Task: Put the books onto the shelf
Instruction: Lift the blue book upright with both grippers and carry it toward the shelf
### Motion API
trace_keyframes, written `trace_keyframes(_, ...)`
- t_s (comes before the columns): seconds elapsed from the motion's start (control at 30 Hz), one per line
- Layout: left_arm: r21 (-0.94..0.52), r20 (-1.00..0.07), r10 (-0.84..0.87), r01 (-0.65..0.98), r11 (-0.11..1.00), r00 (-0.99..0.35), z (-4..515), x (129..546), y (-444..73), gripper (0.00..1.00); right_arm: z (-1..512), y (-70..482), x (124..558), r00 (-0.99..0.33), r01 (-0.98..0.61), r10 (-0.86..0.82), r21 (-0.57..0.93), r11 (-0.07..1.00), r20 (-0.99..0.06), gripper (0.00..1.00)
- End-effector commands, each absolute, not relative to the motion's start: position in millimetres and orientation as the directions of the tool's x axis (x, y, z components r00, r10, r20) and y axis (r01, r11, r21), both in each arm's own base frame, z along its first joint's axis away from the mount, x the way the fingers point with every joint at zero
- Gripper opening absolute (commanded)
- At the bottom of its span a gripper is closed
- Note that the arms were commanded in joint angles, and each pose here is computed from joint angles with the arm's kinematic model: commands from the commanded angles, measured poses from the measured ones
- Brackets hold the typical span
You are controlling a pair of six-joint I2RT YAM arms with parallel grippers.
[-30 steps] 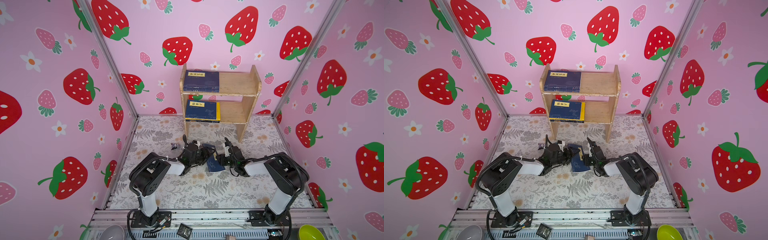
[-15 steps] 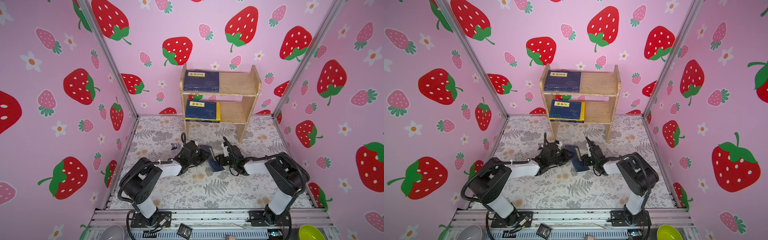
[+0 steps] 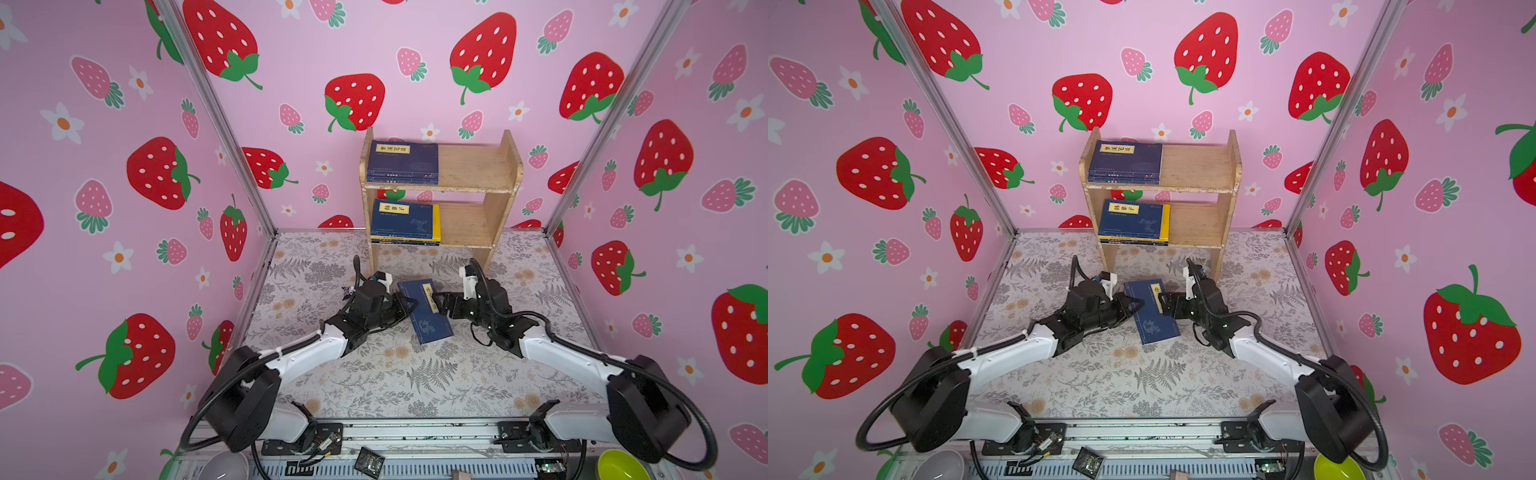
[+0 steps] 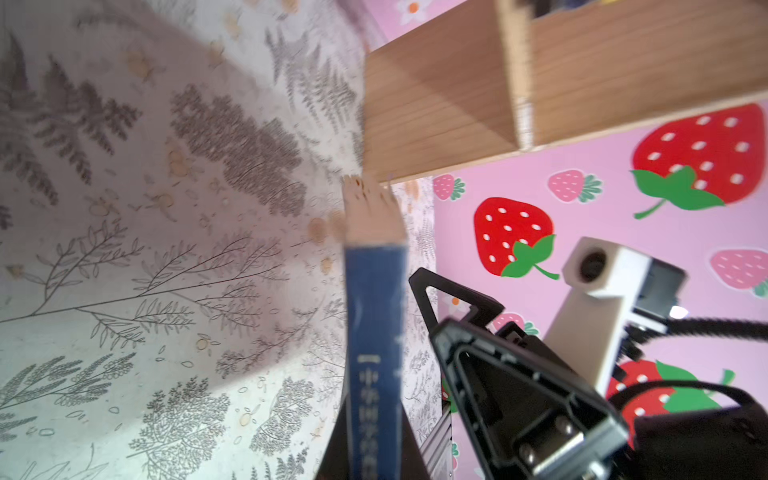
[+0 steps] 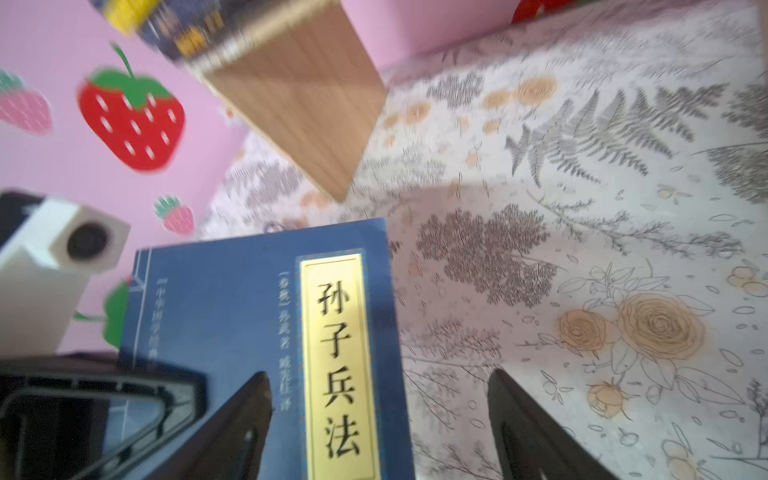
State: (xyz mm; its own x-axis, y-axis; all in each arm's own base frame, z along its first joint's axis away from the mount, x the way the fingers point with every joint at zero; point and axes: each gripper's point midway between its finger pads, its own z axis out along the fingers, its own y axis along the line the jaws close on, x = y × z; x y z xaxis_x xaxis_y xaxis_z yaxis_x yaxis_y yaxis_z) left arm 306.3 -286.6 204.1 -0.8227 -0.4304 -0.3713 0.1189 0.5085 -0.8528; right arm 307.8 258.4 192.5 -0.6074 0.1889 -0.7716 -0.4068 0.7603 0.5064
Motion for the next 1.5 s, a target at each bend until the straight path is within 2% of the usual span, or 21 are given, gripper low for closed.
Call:
trace_keyframes(0.0, -0.799, -0.526, -0.449, 0.239, 0.551, -0.722, 270.0, 305.4, -265.4, 0.0, 242.9, 239.1, 313.9, -0.521, -0.359, 0.325, 0.548, 0.756, -0.789, 0.94)
trace_keyframes(0.07, -0.777, -0.577, -0.466, 0.275, 0.567, -0.671, 296.4, 302.9, -251.2, 0.0, 271.0, 233.5, 311.6, -0.472, -0.376, 0.377, 0.569, 0.731, -0.797, 0.99)
trace_keyframes(0.13, -0.76, -0.621, -0.508, 0.302, 0.575, -0.597, 324.8, 303.5, -234.9, 0.0, 297.7, 232.1, 306.5, -0.437, -0.412, 0.428, 0.599, 0.687, -0.791, 1.0)
trace_keyframes(0.23, -0.75, -0.656, -0.585, 0.331, 0.572, -0.477, 364.5, 303.1, -210.4, 0.0, 336.7, 246.1, 290.6, -0.423, -0.541, 0.468, 0.631, 0.556, -0.776, 1.0)
trace_keyframes(0.37, -0.754, -0.653, -0.686, 0.352, 0.554, -0.321, 407.3, 301.7, -183.4, 0.0, 360.6, 279.2, 266.9, -0.524, -0.663, 0.455, 0.68, 0.314, -0.72, 1.0)
trace_keyframes(0.5, -0.773, -0.609, -0.761, 0.379, 0.508, -0.222, 428.1, 304.5, -171.2, 0.0, 358.4, 297.9, 254.4, -0.619, -0.662, 0.449, 0.735, 0.143, -0.644, 0.99)
trace_keyframes(0.7, -0.793, -0.546, -0.819, 0.426, 0.436, -0.178, 442.5, 313.9, -173.9, 0.0, 352.5, 337.3, 243.8, -0.728, -0.627, 0.361, 0.779, -0.005, -0.583, 0.95)
trace_keyframes(0.9, -0.813, -0.506, -0.839, 0.434, 0.387, -0.2, 439.4, 325.3, -184.4, 0.0, 362.0, 355.5, 240.0, -0.752, -0.628, 0.348, 0.768, -0.125, -0.559, 0.91)
trace_keyframes(1.07, -0.827, -0.484, -0.847, 0.433, 0.359, -0.222, 433.2, 329.7, -189.9, 0.0, 368.9, 359.1, 246.1, -0.743, -0.635, 0.381, 0.759, -0.145, -0.549, 0.87)
trace_keyframes(1.13, -0.831, -0.476, -0.85, 0.432, 0.35, -0.226, 432.2, 330.4, -190.9, 0.0, 371.6, 358.9, 248.3, -0.747, -0.63, 0.399, 0.759, -0.166, -0.532, 0.83)
trace_keyframes(1.27, -0.837, -0.464, -0.854, 0.432, 0.336, -0.234, 429.6, 333.2, -193.9, 0.0, 370.7, 365.1, 252.8, -0.78, -0.595, 0.391, 0.773, -0.221, -0.489, 0.61)
trace_keyframes(1.47, -0.837, -0.47, -0.845, 0.433, 0.335, -0.254, 424.8, 337.4, -201.3, 0.0, 362.0, 364.6, 259.0, -0.796, -0.561, 0.411, 0.796, -0.228, -0.444, 0.37)
